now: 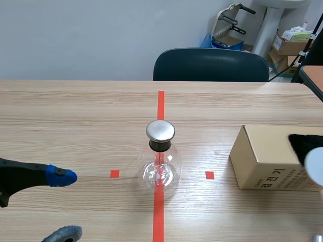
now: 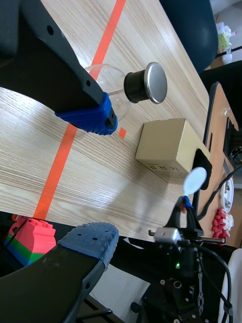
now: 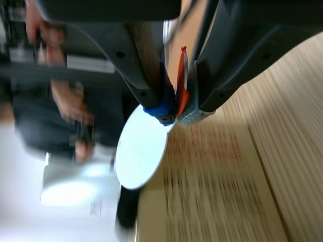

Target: Do the electroscope experiment

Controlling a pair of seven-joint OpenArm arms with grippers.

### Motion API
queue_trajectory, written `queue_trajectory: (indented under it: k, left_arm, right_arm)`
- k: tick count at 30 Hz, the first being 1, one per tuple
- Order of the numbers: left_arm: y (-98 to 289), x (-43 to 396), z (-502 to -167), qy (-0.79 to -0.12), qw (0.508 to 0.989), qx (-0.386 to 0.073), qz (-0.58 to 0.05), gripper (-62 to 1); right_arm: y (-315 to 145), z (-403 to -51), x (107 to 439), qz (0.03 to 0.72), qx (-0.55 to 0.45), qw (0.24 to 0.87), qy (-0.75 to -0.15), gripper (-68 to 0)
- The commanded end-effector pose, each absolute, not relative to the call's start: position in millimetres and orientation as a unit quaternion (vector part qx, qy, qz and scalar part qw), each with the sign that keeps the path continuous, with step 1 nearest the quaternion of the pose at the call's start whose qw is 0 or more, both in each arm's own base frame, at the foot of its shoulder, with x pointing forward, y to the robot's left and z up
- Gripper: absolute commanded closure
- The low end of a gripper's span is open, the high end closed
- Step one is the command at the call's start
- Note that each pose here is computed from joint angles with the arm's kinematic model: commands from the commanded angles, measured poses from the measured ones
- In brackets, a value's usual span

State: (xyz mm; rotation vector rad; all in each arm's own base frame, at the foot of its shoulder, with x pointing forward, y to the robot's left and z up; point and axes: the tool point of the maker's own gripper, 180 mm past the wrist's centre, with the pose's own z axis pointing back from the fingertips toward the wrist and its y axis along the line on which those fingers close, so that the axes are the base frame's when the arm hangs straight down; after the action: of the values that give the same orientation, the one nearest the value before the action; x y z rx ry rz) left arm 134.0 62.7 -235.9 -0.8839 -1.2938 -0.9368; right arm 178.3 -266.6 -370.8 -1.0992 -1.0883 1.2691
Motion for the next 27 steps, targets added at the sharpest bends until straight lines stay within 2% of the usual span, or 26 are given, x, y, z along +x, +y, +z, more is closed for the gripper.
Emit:
queue_trajectory:
  k: [1, 4, 8, 11, 17, 20, 27]
  left_arm:
    - [57, 133, -227, -0.569, 0.601, -0.396, -0.397, -39.4]
    - [57, 133, -227, -0.569, 0.601, -0.396, -0.397, -39.4]
    - [57, 133, -227, -0.569, 0.601, -0.396, -0.397, -39.4]
    - [57, 133, -227, -0.569, 0.601, -0.396, -0.397, -39.4]
    - [57, 133, -227, -0.569, 0.601, -0.396, -0.397, -39.4]
    - [57, 133, -227, -0.569, 0.601, -0.396, -0.397, -39.4]
    - [57, 133, -227, -0.569, 0.601, -0.396, -0.397, -39.4]
  right_arm:
    - [-277, -362, 179, 0.528, -0.490, 0.528, -0.450, -1.7]
    - [-271, -362, 179, 0.537, -0.482, 0.520, -0.457, -1.7]
    - [-234, -364, 176, 0.585, -0.423, 0.470, -0.509, -1.7]
    - [-223, -364, 173, 0.597, -0.405, 0.454, -0.523, -1.7]
    - [-270, -362, 179, 0.536, -0.480, 0.519, -0.461, -1.7]
    - [-275, -362, 179, 0.531, -0.487, 0.525, -0.453, -1.7]
    - [-223, -365, 173, 0.600, -0.405, 0.455, -0.519, -1.7]
